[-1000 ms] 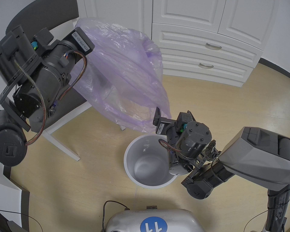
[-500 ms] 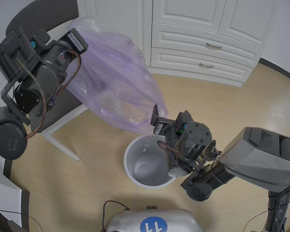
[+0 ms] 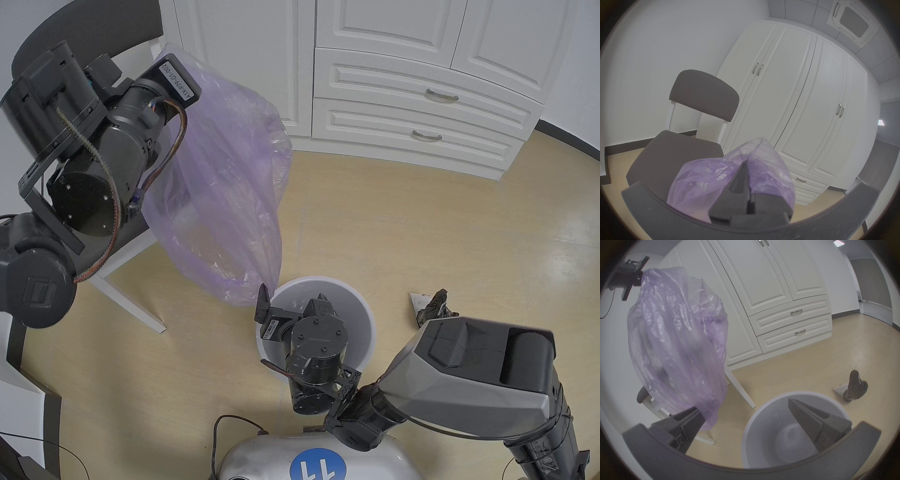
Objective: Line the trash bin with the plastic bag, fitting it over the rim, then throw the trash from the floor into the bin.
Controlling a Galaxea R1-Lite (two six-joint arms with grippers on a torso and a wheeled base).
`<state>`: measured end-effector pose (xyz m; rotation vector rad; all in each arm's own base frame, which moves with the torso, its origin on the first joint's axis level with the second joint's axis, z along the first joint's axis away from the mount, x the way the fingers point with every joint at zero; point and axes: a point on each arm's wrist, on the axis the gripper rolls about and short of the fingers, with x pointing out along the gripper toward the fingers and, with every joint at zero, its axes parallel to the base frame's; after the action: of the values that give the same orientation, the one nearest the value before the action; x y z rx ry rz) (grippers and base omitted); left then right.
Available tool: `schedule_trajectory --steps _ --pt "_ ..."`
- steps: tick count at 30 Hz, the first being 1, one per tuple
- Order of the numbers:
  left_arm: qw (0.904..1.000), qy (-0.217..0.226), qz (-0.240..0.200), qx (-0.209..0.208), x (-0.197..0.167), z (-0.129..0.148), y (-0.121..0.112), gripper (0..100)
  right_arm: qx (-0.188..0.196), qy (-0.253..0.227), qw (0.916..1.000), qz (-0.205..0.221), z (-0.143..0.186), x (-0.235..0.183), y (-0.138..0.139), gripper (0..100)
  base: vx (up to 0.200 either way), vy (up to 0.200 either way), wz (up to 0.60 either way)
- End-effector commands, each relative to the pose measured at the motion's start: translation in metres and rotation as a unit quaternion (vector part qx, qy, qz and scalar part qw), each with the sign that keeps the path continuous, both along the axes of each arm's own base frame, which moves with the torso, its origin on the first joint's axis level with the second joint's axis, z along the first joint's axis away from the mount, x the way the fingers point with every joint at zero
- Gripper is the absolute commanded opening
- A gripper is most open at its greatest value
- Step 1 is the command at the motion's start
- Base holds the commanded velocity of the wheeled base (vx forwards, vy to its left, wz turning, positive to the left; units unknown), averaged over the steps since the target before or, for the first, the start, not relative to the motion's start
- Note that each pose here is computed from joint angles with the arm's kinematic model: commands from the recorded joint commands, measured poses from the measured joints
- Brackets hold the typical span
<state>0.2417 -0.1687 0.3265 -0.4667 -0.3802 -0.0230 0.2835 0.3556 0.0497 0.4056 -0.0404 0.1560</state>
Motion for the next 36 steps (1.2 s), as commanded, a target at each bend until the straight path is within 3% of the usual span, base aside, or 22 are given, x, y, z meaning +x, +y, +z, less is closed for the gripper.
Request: schedule_trajectory --steps 1,6,16,27,36 --pt "1.0000 0.002 0.001 -0.001 0.000 -0.001 -0.004 0 -0.002 0.006 0.9999 -0.008 -0.014 0.010 0.001 100 0.000 0.000 0.00" --pt "1.0000 0.003 0.001 0.001 0.001 -0.003 -0.005 0 0.014 -0.005 0.9999 -0.004 0.007 0.003 -0.001 100 0.000 0.000 0.00" --pt "0.9999 0.007 -0.006 0.004 -0.003 -0.004 -0.017 0 0.041 0.010 0.9968 0.069 -0.010 -0.044 0.041 100 0.000 0.000 0.00" --pt "1.0000 0.004 -0.003 -0.004 -0.002 0.000 -0.023 0 0.058 0.008 0.9957 0.073 -0.042 -0.035 0.065 100 0.000 0.000 0.00" --pt "1.0000 0.006 -0.002 -0.003 0.000 -0.004 -0.026 0 0.071 0.000 0.9955 0.062 -0.034 -0.020 0.076 100 0.000 0.000 0.00"
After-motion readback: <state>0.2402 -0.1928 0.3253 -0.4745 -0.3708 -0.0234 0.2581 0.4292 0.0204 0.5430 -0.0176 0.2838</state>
